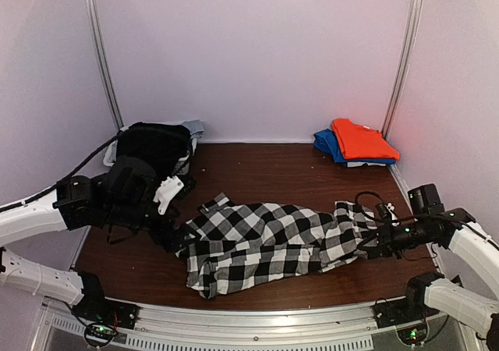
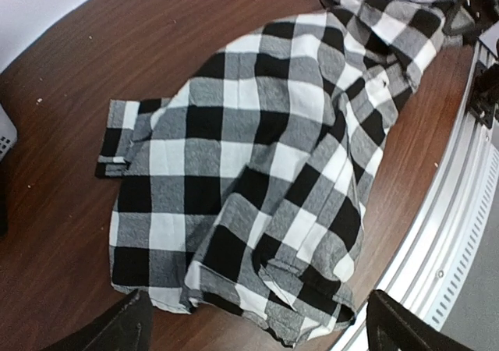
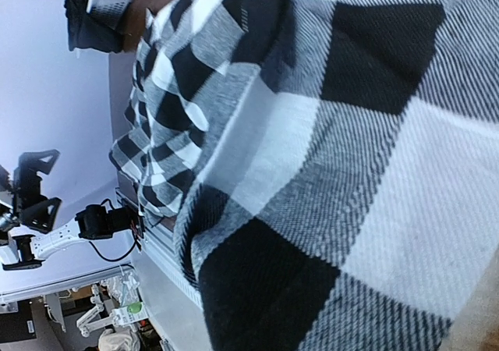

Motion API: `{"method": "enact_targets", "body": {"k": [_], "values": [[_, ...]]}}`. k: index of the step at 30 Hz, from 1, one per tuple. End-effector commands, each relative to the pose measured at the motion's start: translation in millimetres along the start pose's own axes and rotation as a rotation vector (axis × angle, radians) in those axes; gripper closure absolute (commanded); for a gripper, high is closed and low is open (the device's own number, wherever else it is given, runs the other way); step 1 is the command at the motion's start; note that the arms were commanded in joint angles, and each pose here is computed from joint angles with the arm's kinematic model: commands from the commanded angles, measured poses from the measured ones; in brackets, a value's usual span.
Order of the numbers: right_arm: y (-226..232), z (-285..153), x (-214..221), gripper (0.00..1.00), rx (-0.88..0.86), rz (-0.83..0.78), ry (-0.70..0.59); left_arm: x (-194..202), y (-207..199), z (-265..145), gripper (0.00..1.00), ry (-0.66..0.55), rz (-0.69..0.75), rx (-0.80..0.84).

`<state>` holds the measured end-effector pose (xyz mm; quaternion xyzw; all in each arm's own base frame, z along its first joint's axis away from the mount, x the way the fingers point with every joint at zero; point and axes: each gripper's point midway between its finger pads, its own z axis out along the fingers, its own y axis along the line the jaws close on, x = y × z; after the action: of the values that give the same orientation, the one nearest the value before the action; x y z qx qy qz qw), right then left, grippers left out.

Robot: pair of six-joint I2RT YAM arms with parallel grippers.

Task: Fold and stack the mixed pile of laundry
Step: Pick up the crumpled shirt from the center of the board.

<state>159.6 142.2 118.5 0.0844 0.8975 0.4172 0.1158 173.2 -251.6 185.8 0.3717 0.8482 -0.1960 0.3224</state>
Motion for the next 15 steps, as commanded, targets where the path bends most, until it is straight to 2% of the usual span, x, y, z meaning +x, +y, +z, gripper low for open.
{"method": "enact_targets", "body": {"k": [1, 4, 10, 15], "values": [[-25.2, 5.6, 20.6, 1.0, 0.08, 0.093, 0.06, -27.4, 9.0, 13.8, 0.13, -0.006, -0.017, 0.104], [-32.3, 11.2, 17.9, 1.0, 0.097, 0.121, 0.06, -24.9, -2.8, 47.0, 0.29, 0.149, 0.045, 0.212], [-21.6, 11.7, -1.1, 1.0, 0.069, 0.107, 0.011, -15.7, -31.2, 94.2, 0.4, 0.307, 0.046, 0.43], [-18.6, 10.3, -6.0, 1.0, 0.075, 0.092, 0.007, 30.3, -39.7, 118.5, 0.46, 0.503, -0.039, 0.512]]}}
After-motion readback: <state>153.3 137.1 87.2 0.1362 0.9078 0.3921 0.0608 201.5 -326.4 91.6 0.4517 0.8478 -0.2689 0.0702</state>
